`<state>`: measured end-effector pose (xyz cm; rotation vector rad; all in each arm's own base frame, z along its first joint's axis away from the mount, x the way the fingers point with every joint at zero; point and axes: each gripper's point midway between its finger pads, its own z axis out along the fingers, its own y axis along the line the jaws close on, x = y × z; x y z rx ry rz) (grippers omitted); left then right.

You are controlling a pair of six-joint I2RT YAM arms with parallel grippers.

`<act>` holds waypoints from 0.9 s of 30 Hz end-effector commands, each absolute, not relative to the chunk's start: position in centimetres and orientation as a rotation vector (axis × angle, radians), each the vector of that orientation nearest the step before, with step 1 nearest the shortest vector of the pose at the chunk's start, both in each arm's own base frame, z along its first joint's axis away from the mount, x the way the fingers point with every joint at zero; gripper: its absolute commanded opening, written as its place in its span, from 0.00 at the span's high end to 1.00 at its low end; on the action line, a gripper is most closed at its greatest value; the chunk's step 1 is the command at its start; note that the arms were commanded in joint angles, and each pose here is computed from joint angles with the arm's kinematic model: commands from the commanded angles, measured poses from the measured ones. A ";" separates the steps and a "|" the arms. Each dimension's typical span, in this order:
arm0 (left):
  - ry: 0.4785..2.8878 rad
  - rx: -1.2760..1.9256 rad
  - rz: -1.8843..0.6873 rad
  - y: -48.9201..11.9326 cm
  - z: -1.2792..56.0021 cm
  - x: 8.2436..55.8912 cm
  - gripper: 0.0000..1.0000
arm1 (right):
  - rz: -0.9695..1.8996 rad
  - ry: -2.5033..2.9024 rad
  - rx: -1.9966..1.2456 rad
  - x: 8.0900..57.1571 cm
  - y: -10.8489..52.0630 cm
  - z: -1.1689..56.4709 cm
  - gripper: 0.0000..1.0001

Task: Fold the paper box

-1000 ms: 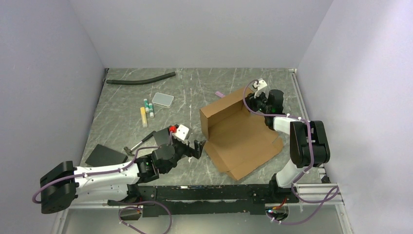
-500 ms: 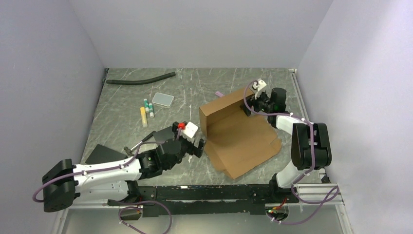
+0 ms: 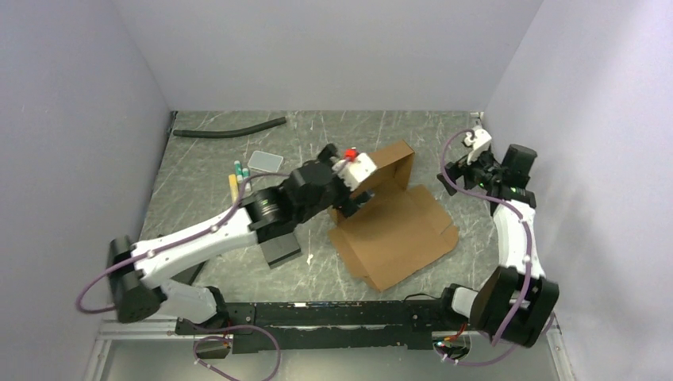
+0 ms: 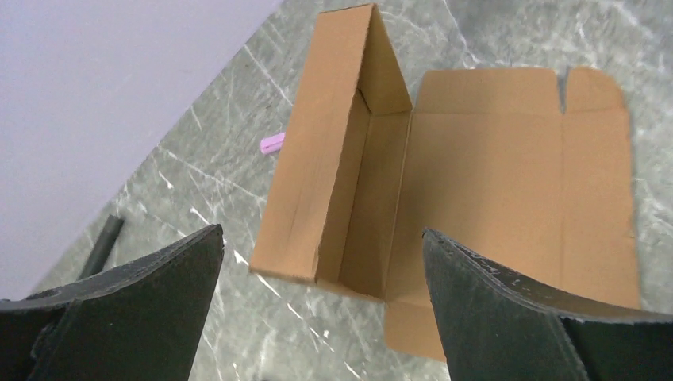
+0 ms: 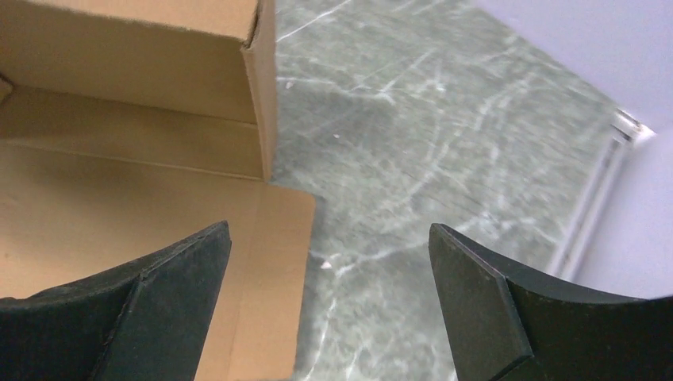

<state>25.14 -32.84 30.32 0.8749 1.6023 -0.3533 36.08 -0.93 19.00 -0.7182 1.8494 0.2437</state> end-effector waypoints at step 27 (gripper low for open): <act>1.441 1.194 0.651 -39.5 20.3 38.0 0.91 | 0.525 1.930 -0.274 30.4 0.9 21.6 0.00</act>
